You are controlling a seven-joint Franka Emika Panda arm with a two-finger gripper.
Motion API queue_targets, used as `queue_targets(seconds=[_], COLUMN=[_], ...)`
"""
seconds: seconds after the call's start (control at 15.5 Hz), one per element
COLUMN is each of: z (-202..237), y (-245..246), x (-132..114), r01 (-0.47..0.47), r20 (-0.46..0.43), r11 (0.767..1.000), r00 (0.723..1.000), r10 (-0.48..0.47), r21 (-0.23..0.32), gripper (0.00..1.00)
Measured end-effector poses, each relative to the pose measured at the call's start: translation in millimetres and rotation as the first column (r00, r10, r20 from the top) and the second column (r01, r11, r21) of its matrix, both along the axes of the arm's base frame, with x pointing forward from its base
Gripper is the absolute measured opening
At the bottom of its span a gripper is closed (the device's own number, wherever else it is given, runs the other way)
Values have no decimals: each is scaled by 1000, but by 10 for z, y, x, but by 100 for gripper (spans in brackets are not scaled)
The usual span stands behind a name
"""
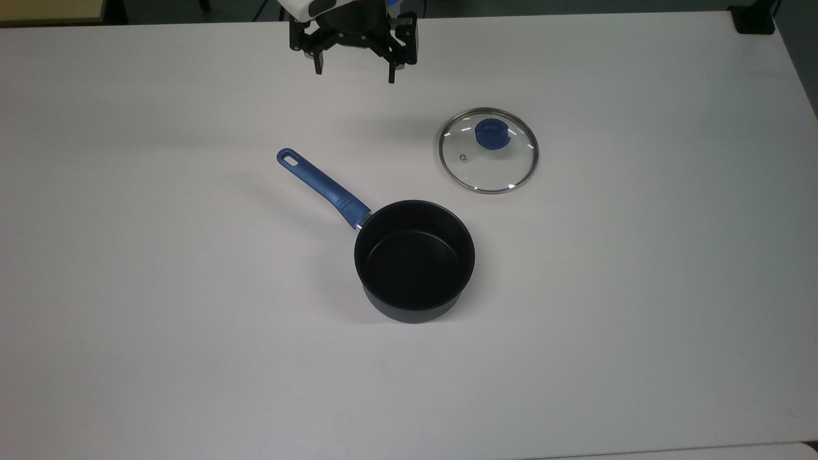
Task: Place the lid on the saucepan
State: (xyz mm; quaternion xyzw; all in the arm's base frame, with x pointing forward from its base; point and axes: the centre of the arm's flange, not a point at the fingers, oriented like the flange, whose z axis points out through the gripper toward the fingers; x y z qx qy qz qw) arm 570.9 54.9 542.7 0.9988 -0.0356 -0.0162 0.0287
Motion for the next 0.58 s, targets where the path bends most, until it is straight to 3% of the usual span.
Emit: queue_targets(seconds=[0.58], z=[61], y=[-74], x=[-6], r01=[12], r20=[11], r11=[1000], r00=[1000], r10=[-12], r21=[0], gripper=[100])
